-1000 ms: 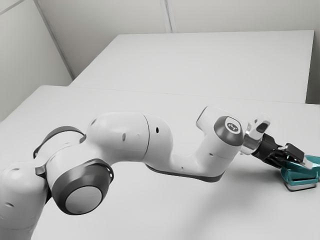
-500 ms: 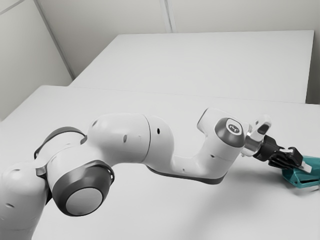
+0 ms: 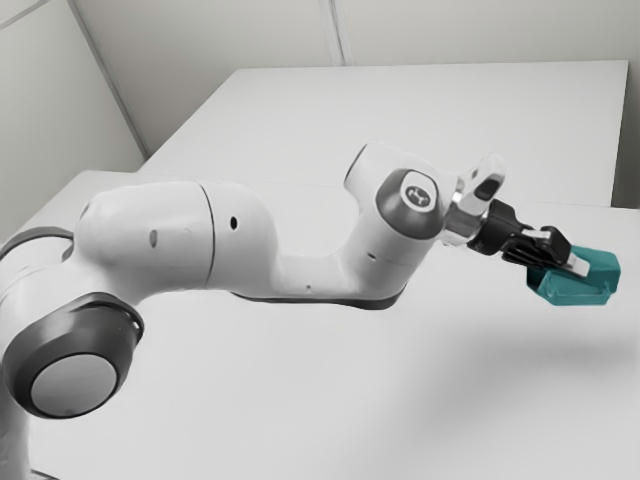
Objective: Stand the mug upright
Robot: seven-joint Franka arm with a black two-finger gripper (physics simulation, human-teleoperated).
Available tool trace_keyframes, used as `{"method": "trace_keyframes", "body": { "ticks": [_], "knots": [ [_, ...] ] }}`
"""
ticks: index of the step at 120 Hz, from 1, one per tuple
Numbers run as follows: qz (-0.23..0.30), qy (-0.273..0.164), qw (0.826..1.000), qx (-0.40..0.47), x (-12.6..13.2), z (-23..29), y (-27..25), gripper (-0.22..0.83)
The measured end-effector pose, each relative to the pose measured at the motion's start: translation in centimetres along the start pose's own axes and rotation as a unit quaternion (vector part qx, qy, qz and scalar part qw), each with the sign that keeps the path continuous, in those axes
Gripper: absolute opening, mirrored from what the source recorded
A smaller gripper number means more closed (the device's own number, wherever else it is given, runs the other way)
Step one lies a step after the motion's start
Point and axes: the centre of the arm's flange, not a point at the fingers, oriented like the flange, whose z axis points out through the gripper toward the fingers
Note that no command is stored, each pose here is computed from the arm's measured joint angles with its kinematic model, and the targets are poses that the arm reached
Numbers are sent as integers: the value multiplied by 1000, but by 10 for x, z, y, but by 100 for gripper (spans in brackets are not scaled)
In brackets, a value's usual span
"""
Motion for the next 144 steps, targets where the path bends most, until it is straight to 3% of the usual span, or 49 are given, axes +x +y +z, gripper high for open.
{"method": "trace_keyframes", "body": {
  "ticks": [28,61,90,101,129,144],
  "knots": [
    [68,-26,991,113,3,-116,-9,-17],
    [111,-96,955,258,9,-226,-29,-17],
    [73,-171,912,366,-10,-285,-72,-17],
    [44,-197,896,395,-29,-306,-91,-17],
    [-23,-234,862,449,-63,-349,-152,-17],
    [-37,-247,853,459,-80,-350,-176,-17]
  ]
}}
